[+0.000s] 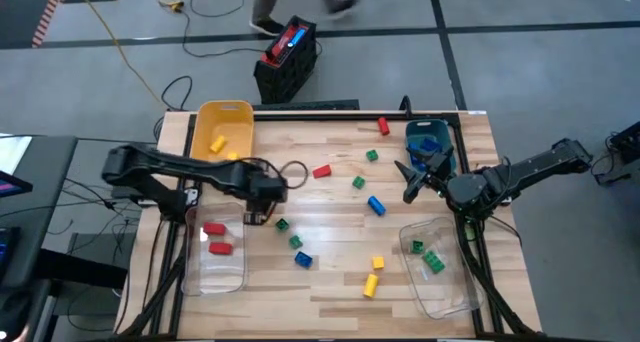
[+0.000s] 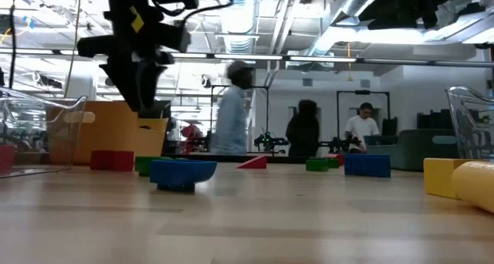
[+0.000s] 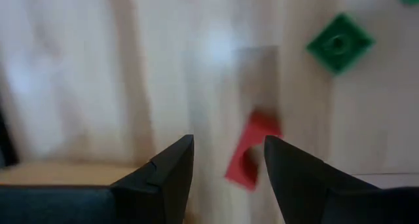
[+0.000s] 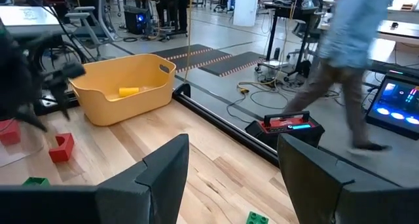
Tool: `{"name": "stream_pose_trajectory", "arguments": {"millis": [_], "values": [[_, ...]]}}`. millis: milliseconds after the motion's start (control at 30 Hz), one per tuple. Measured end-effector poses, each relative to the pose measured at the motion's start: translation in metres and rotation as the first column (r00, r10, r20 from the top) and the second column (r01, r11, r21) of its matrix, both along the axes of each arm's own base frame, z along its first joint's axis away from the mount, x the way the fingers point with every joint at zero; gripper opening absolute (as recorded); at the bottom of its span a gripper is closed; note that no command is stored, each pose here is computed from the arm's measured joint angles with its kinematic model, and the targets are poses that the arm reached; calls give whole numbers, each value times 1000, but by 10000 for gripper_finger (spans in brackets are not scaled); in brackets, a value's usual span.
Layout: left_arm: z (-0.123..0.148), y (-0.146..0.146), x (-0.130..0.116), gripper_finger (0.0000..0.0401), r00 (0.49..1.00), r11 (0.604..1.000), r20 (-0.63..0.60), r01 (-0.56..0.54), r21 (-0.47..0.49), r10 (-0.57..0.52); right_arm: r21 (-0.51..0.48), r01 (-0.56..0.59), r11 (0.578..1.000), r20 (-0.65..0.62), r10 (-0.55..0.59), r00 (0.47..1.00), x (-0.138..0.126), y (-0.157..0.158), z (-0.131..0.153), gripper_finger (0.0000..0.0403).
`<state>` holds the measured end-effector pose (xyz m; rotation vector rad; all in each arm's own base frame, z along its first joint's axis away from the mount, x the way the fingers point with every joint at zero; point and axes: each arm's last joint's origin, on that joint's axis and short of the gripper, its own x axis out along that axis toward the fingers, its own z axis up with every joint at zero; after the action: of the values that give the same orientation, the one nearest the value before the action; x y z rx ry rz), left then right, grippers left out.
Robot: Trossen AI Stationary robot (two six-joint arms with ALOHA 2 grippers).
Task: Sort blocks
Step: Put the red wooden block piece left transparent bin
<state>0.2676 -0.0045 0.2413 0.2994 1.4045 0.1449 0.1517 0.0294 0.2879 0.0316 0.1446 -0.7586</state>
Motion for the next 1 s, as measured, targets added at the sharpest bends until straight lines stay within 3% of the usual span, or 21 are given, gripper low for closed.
{"name": "stream_pose_trajectory", "arguments": {"millis": [300,600,1000], "values": [[-26,-12,28,181,990,997,-124,68,-42,-73,-2,0,1000,-5,0,1000,0,0,0,249],[-54,-13,26,181,921,989,-362,136,-52,-146,-3,0,1000,-10,0,1000,2,1,-2,249],[-57,-8,27,181,900,980,-393,200,-13,-189,-6,5,1000,-15,-5,1000,3,0,-2,249]]}}
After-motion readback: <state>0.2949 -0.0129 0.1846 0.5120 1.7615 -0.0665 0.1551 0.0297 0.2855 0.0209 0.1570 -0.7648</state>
